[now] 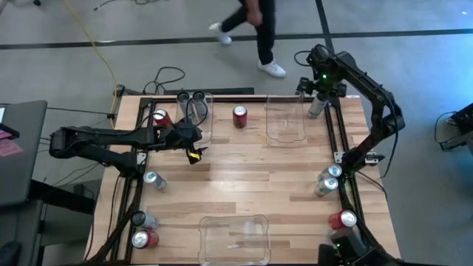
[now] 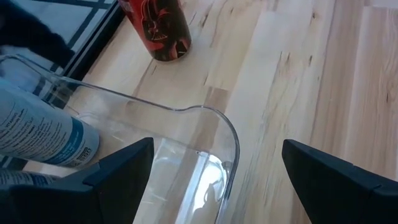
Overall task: Sort soda cans
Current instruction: Put the top white and blue soda can into the top left transparent bin
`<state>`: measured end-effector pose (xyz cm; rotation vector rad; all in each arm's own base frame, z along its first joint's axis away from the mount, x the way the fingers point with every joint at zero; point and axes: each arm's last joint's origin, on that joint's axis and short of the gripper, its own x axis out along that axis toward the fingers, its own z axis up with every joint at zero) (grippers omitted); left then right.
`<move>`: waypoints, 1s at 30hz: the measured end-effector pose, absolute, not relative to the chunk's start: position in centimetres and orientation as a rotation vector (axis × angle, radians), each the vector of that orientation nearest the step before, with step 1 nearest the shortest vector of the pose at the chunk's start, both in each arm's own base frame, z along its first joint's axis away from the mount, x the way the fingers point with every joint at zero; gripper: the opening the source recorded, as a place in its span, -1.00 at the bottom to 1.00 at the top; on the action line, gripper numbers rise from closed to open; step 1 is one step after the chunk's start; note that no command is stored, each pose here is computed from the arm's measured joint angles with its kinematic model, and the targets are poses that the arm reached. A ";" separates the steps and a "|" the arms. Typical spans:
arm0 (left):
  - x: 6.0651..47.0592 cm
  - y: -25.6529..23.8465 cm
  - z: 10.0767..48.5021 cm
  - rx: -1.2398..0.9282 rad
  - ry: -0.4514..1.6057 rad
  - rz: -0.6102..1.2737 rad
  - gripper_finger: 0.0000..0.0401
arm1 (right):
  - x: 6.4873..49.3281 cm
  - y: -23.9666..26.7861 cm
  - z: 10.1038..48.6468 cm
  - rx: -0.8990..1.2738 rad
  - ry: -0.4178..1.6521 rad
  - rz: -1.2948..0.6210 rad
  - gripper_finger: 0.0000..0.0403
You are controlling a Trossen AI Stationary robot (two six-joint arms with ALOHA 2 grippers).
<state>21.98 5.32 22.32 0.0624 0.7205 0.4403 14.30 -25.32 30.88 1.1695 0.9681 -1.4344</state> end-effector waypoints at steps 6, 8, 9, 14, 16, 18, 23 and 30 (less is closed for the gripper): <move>22.4 5.4 22.9 0.068 0.646 0.443 0.75 | 15.3 -26.0 32.0 1.099 0.850 -1.399 0.37; 22.5 5.4 23.1 0.076 0.643 0.441 0.75 | 15.5 -26.5 32.8 1.065 0.784 -1.401 0.28; 22.5 5.4 23.2 0.081 0.640 0.440 0.75 | 15.5 -26.7 33.1 1.038 0.760 -1.416 0.21; 22.7 5.5 23.5 0.108 0.613 0.434 0.75 | 15.3 -27.7 32.7 0.954 0.745 -1.553 -0.46; 22.7 5.5 23.6 0.109 0.604 0.434 0.75 | 15.0 -28.4 31.9 0.949 0.787 -1.600 -0.81; 22.7 5.5 23.5 0.110 0.607 0.434 0.75 | 14.9 -29.0 31.1 0.949 0.811 -1.644 -0.92; 22.7 5.5 23.5 0.112 0.608 0.433 0.75 | 14.3 -30.3 29.2 1.013 0.861 -1.708 -0.93; 22.6 5.5 23.3 0.113 0.629 0.431 0.75 | 13.7 -31.4 28.0 1.071 0.921 -1.734 -0.98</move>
